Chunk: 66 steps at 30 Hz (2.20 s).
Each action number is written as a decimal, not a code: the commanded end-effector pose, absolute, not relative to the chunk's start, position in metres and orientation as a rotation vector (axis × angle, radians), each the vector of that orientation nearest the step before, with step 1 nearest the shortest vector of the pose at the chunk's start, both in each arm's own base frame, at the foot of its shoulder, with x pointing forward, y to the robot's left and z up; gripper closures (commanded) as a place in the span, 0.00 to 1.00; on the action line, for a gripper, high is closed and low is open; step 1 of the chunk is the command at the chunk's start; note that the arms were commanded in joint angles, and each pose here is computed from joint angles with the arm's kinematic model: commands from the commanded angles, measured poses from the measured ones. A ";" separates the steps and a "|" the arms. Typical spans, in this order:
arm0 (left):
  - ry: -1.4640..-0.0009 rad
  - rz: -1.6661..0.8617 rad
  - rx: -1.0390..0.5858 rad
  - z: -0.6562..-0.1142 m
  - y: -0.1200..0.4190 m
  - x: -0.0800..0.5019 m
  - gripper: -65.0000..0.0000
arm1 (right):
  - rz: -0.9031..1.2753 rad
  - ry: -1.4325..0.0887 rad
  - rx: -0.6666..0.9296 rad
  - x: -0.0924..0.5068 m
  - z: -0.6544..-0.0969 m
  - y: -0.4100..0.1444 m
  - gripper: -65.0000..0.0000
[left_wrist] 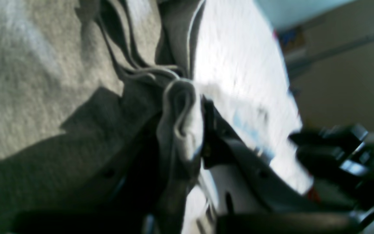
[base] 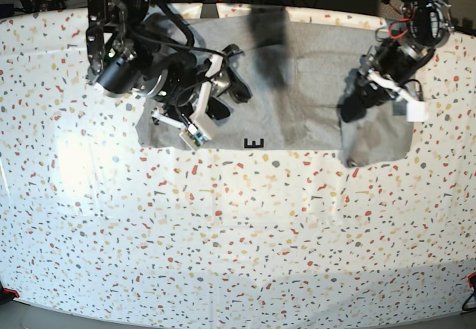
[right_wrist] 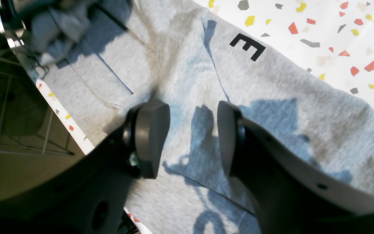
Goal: Fold the T-shirt properly
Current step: 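Grasp the strip end with the left gripper and fold it toward the middle, then release both grippers and lift them off the folded shirt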
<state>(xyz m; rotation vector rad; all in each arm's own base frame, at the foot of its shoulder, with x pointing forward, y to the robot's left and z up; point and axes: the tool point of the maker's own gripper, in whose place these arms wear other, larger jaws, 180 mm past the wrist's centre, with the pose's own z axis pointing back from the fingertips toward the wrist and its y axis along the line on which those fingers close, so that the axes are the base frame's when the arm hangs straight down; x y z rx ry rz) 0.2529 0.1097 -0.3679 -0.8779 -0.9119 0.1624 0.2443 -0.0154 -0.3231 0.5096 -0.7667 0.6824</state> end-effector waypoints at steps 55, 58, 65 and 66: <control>-0.971 -0.229 -0.517 -0.332 0.184 0.306 0.50 | 0.450 -0.639 0.294 0.230 -0.318 -0.186 0.56; -0.971 -0.229 -0.518 -0.332 0.184 0.306 0.50 | 0.424 -0.608 0.299 0.227 -0.327 -0.194 0.56; -0.967 -0.230 -0.517 -0.332 0.184 0.306 0.50 | 0.292 -0.522 0.422 0.227 -0.365 -0.206 0.56; -0.967 -0.230 -0.517 -0.332 0.184 0.306 0.50 | 0.277 -0.512 0.430 0.228 -0.369 -0.208 0.56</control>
